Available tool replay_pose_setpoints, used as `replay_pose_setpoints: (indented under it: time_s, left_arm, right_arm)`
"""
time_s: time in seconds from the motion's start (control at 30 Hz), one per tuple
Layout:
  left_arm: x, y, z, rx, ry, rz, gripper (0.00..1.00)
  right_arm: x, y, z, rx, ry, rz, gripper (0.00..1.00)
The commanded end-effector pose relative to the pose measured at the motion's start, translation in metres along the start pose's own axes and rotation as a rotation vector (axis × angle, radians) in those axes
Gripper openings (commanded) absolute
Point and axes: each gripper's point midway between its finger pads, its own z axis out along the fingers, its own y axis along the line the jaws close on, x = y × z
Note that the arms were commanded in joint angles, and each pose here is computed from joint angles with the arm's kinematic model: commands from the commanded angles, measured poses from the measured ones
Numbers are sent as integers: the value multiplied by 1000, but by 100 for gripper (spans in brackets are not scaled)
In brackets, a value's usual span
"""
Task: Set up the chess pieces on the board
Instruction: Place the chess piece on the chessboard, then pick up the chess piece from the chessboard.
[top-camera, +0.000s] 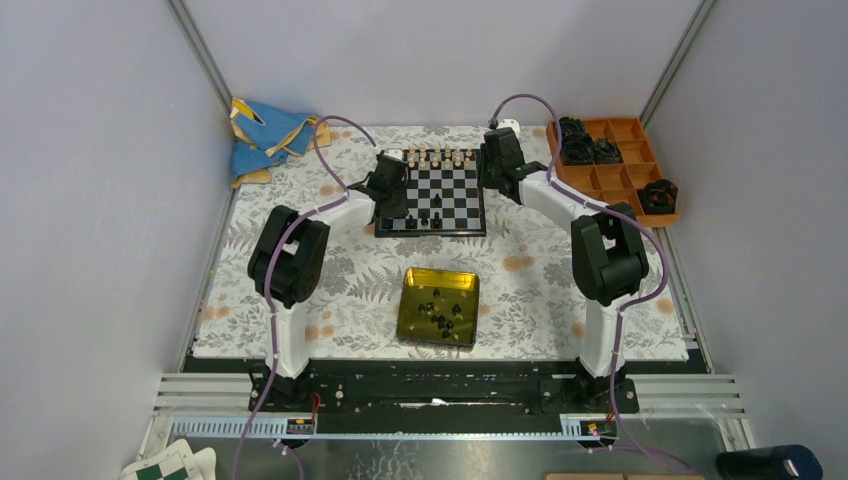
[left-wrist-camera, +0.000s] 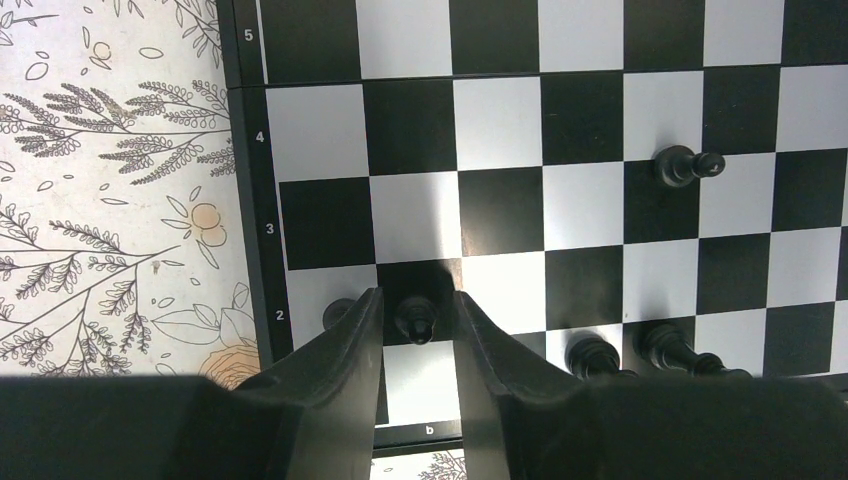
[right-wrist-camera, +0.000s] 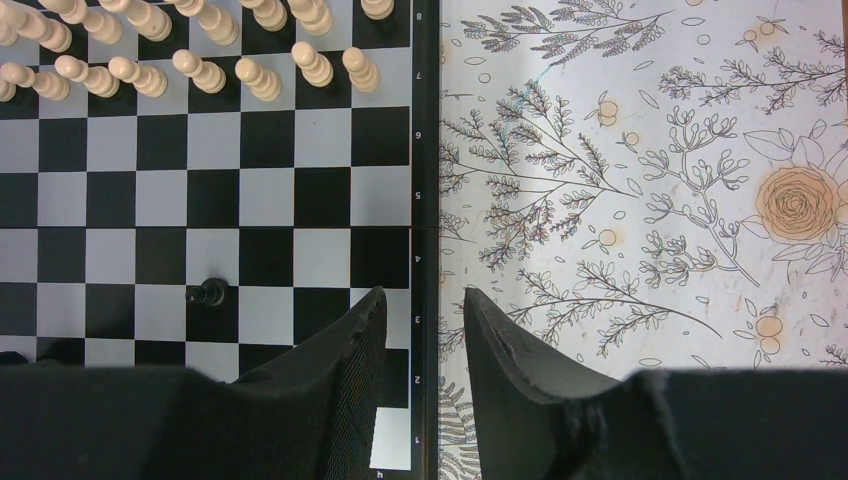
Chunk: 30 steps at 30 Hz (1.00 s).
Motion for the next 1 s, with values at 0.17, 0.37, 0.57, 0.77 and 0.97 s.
replay_pose_setpoints:
  time_s: [0.17, 0.37, 0.57, 0.77, 0.97]
  left_arm:
    - [-42, -9, -13, 5, -109, 1, 40]
    - [-70, -17, -26, 25, -161, 6, 44]
    - [-94, -42, -31, 123, -180, 19, 54]
    - [-98, -74, -18, 222, -145, 54, 53]
    - [-90, -94, -4, 270, -108, 88, 53]
  right_arm:
    - [-31, 5, -12, -25, -65, 22, 41]
    - [-31, 5, -13, -25, -68, 28, 41]
    - [-32, 3, -13, -15, -74, 40, 43]
    - [-33, -1, -13, 10, -83, 71, 44]
    - [-31, -13, -12, 30, -80, 129, 44]
